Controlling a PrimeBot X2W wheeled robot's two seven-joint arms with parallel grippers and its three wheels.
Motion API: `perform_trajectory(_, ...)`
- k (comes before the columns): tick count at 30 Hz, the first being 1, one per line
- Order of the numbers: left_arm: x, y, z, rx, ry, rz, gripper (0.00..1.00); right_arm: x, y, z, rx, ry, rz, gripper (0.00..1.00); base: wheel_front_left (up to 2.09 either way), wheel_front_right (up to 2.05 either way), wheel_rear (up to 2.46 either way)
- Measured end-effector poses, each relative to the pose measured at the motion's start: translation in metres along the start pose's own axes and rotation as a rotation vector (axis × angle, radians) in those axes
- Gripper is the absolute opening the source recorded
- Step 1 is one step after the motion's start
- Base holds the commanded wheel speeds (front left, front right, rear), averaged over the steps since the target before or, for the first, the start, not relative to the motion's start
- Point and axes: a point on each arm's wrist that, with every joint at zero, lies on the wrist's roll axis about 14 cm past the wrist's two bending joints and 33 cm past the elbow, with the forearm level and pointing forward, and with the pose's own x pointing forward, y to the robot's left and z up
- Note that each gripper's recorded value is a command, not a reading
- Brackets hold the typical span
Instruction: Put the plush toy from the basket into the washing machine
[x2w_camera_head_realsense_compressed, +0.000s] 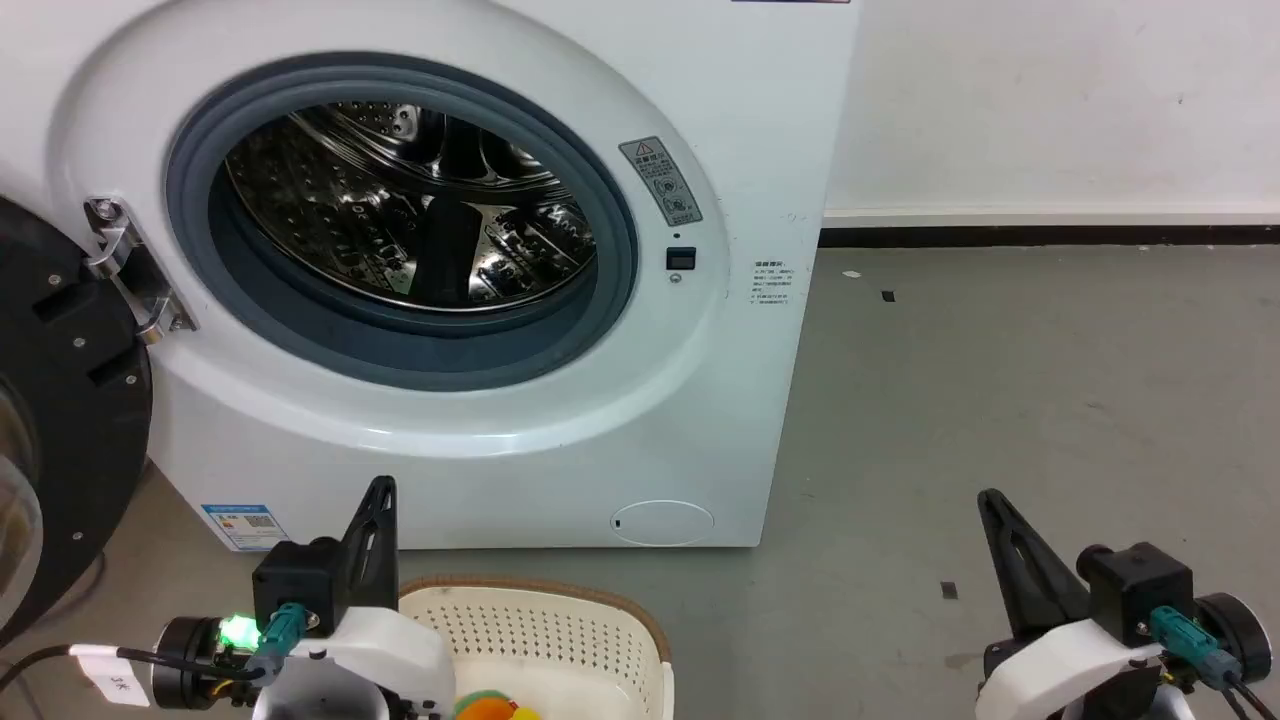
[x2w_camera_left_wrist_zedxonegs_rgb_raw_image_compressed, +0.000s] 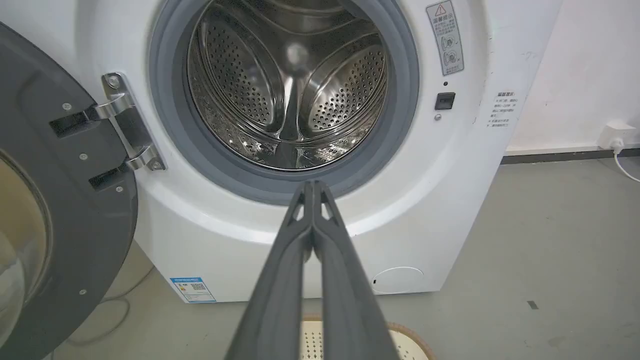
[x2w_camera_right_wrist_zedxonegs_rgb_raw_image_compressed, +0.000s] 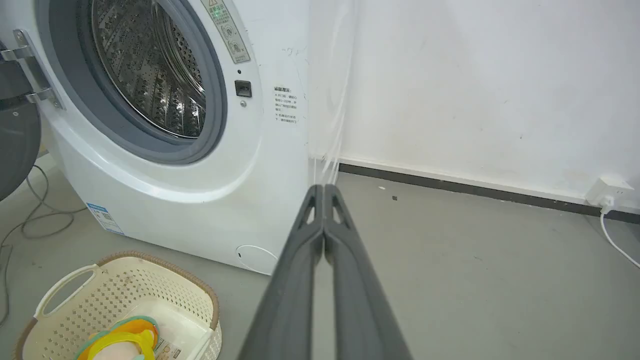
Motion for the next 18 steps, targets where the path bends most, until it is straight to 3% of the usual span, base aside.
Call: perform_trajectory(18, 0.0000, 0.0000, 0.0000, 0.000, 0.000, 0.000, 0.00, 0.0000, 0.0000, 0.0000, 0.000, 0.000, 0.000, 0.00, 0.00, 0.00, 0.00)
